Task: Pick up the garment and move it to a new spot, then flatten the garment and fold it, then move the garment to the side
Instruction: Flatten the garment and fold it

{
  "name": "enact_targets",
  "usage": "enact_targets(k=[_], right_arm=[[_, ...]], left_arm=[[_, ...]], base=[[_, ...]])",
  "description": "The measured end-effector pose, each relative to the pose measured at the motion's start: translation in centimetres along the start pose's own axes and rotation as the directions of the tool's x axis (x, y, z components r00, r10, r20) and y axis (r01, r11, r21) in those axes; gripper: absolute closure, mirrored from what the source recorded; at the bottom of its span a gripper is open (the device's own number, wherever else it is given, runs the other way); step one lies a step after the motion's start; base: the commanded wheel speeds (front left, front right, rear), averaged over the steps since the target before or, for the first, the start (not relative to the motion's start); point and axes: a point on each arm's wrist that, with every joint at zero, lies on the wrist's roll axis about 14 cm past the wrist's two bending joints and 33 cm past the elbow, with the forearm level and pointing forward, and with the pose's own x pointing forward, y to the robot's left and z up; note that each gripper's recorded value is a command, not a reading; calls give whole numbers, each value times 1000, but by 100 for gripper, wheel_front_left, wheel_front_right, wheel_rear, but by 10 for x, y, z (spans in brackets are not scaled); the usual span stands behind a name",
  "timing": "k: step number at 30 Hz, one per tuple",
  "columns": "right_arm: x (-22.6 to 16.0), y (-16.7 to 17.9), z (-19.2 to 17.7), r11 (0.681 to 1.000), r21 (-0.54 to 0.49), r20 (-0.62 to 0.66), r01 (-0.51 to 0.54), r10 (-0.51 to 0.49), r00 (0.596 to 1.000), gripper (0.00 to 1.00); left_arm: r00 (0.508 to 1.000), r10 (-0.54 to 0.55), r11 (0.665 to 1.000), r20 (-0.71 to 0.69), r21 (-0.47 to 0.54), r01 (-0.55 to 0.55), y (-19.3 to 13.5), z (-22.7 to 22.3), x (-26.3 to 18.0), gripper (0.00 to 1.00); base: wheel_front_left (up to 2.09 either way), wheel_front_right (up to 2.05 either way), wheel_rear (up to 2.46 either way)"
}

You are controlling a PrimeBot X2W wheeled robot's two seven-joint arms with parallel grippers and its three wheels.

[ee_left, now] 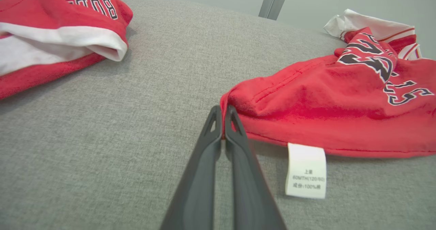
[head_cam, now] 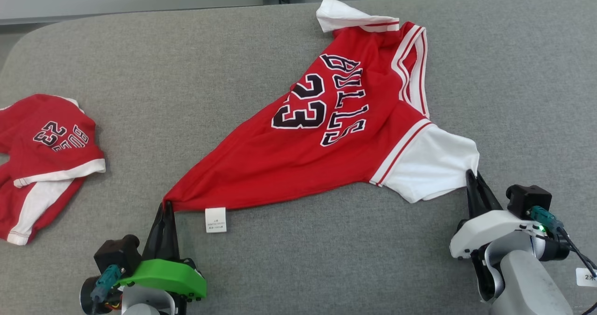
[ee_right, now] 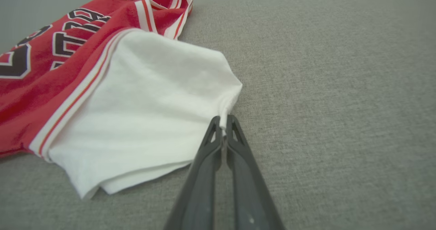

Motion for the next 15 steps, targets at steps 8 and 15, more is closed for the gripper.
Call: enact_targets(k=[8,15], right_arm=[[-1,12,79,996,82,238,-43,23,971,100],[-17,24,197,979,150,535,-142,40,844,100]], left_arm=[[982,-105,994,154,21,103,-27,53,3,100],[879,-237,971,413,99,216,-65,156,7,100]], base=[[0,0,0],[0,0,0]])
